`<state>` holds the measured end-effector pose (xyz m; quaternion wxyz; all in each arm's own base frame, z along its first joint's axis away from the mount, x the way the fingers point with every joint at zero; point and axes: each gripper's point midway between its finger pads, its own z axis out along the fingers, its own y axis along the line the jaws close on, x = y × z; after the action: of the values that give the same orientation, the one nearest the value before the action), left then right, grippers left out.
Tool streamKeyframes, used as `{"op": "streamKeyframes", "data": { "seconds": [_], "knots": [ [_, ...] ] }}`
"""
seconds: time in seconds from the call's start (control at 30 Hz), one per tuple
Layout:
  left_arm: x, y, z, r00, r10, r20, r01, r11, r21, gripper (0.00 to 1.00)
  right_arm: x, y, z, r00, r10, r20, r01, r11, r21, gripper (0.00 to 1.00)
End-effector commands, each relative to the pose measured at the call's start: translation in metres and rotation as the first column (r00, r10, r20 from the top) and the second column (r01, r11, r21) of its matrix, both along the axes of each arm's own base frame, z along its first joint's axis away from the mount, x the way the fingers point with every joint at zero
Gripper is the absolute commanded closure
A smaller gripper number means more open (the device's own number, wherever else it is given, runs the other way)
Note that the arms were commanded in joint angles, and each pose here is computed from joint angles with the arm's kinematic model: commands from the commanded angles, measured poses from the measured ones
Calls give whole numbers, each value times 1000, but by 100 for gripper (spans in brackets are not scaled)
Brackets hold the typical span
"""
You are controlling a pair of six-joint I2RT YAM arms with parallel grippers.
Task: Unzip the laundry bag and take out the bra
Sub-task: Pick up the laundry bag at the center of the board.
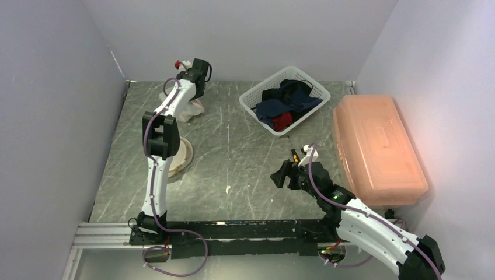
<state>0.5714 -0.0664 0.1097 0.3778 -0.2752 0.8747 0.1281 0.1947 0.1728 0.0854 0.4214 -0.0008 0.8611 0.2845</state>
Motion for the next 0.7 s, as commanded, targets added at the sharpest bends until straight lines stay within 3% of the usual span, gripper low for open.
{"op": "streamKeyframes", "data": {
  "seconds": [0.0, 0.1, 0.3, 0.43, 0.57, 0.67],
  "knots": [
    [6, -9, 43, 993, -26, 114, 30, 999, -36, 69, 5, -1, 1, 1000, -14, 19, 14, 1000, -11, 9],
    [2, -8, 58, 989, -19, 144, 25, 999, -43, 95, 5, -2, 1, 1000, -20, 17, 20, 1000, -12, 9],
    [-16, -16, 149, 945, -41, 324, 88, 987, -133, 97, 5, -2, 3, 1000, -25, 20, 25, 1000, -4, 9],
    [-40, -38, 220, 880, -109, 461, 242, 940, -240, 97, 8, -2, 13, 999, -23, 42, 23, 1000, -6, 9],
    [-79, -74, 280, 775, -229, 588, 480, 819, -313, 97, 14, -3, 34, 996, -33, 87, 33, 999, -2, 9],
    [-120, -109, 309, 656, -330, 679, 683, 643, -347, 97, 17, -1, 54, 992, -36, 121, 33, 999, 20, 7]
  ]
}}
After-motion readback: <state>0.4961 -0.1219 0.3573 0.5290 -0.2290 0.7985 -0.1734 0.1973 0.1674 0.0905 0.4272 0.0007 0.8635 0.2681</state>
